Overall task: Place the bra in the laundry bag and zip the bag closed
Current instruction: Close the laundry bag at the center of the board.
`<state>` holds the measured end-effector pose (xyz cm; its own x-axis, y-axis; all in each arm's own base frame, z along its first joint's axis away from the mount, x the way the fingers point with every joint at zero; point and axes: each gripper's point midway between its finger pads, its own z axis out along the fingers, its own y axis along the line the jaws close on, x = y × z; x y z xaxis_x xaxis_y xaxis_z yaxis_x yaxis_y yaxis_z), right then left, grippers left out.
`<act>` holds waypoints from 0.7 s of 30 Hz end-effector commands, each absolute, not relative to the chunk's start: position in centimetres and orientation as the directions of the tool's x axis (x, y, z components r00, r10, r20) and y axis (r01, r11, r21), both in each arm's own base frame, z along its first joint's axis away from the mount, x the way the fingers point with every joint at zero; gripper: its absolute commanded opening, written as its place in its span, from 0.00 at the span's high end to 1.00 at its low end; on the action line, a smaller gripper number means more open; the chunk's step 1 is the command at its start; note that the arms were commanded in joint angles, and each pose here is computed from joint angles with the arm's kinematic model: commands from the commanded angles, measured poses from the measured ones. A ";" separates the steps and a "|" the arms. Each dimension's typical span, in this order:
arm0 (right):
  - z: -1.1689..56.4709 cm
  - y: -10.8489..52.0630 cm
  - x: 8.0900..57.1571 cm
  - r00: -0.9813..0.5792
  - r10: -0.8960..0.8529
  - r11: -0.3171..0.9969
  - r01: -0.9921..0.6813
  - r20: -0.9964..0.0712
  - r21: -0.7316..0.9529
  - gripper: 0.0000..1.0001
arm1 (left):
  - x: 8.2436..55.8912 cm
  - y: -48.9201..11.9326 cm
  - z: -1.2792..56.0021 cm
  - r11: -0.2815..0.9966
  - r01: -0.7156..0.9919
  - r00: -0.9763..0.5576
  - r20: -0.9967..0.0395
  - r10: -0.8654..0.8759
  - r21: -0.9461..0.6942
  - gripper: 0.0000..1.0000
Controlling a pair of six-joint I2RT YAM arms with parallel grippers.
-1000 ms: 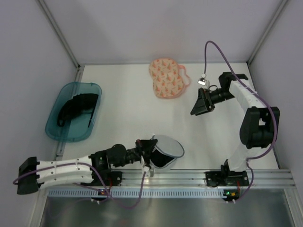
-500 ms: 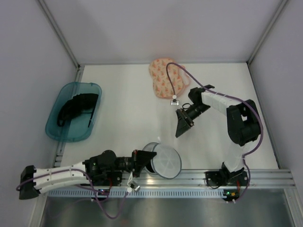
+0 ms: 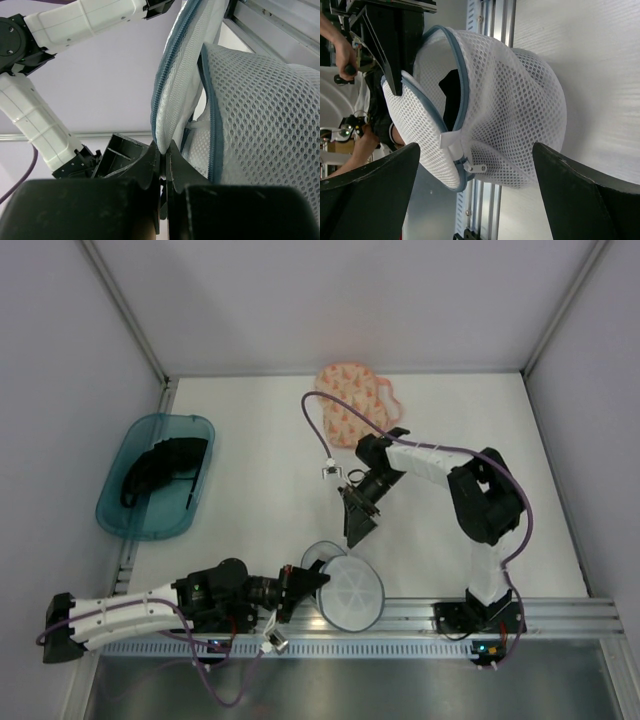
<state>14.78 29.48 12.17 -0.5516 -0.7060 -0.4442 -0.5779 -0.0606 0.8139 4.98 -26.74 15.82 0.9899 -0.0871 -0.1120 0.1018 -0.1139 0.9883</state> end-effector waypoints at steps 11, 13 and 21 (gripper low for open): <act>12.8 33.7 14.7 -0.445 -0.685 -0.232 -0.616 -0.576 0.752 0.13 | 4.1 -26.7 16.6 -0.126 0.136 0.980 -0.152 -0.127 0.983 1.00; 12.9 34.1 15.1 -0.441 -0.681 -0.228 -0.631 -0.585 0.741 0.19 | 4.1 -26.7 16.6 -0.131 0.140 0.979 -0.157 -0.127 0.981 1.00; 12.3 34.1 14.2 -0.395 -0.707 -0.226 -0.659 -0.586 0.717 0.71 | 5.1 -26.6 17.5 -0.117 0.148 0.985 -0.157 -0.074 0.982 1.00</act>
<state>14.34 32.96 11.00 -0.4597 -0.7387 -0.4930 -0.6074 -0.1434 0.7813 5.13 -26.56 15.32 0.9851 -0.0662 -0.1588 0.1473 -0.1516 0.9774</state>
